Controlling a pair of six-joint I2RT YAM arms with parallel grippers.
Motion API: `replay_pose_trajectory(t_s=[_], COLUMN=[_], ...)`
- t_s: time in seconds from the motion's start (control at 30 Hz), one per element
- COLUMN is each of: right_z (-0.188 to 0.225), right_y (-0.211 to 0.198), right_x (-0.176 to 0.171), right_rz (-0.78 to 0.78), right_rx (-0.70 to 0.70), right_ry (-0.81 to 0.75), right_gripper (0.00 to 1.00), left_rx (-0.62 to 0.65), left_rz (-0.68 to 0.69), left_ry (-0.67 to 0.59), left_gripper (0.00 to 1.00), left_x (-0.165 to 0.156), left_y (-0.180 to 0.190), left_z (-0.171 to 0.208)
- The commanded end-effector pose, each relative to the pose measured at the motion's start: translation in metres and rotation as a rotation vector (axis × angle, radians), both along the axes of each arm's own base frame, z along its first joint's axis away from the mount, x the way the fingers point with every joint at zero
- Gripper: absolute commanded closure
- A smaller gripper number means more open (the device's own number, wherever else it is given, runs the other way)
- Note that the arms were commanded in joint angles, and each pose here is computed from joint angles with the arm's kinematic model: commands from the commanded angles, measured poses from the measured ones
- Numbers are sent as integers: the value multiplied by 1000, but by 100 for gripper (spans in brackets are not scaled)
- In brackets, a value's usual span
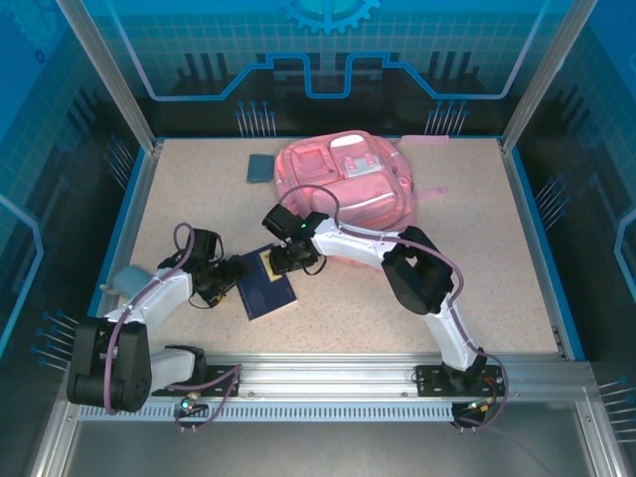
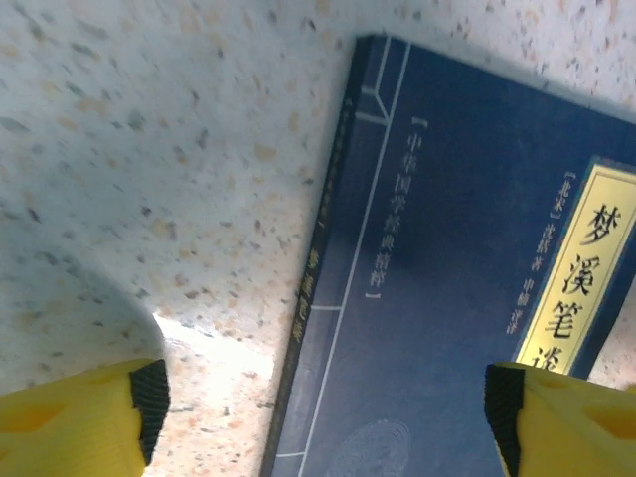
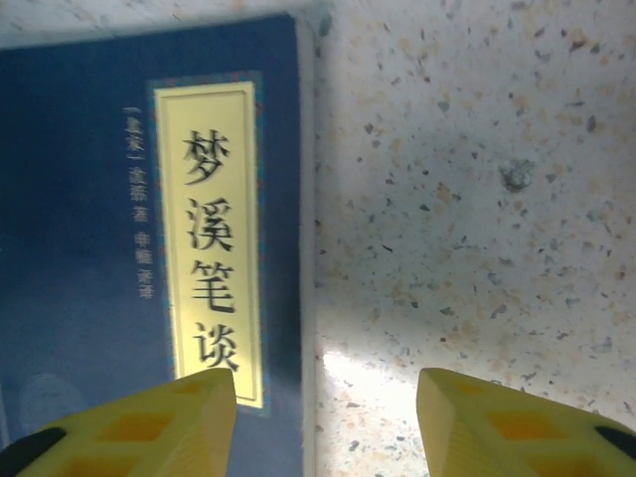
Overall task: Pack the student bag
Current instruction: Pick up the book at the center of the table.
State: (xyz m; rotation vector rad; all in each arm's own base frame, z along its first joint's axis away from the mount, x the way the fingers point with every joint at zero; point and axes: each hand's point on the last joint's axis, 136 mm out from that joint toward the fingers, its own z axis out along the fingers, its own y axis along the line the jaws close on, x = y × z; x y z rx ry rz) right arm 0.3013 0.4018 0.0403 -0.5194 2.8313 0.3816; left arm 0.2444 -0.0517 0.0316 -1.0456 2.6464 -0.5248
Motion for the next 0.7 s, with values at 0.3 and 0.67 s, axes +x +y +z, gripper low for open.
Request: replay_pose_trajectory(t_s=[0.3, 0.67], right_z=[-22, -33], right_y=[2, 0], right_x=[-12, -16], right_rz=[30, 26], right_rx=[-42, -43], right_ry=[87, 140], right_gripper=[56, 57], left_rx=[-153, -260], left_rz=[-29, -115], left_ry=[7, -19], left_gripper=[26, 32], left_x=[1, 12], left_y=[-24, -45], left_z=[-2, 9])
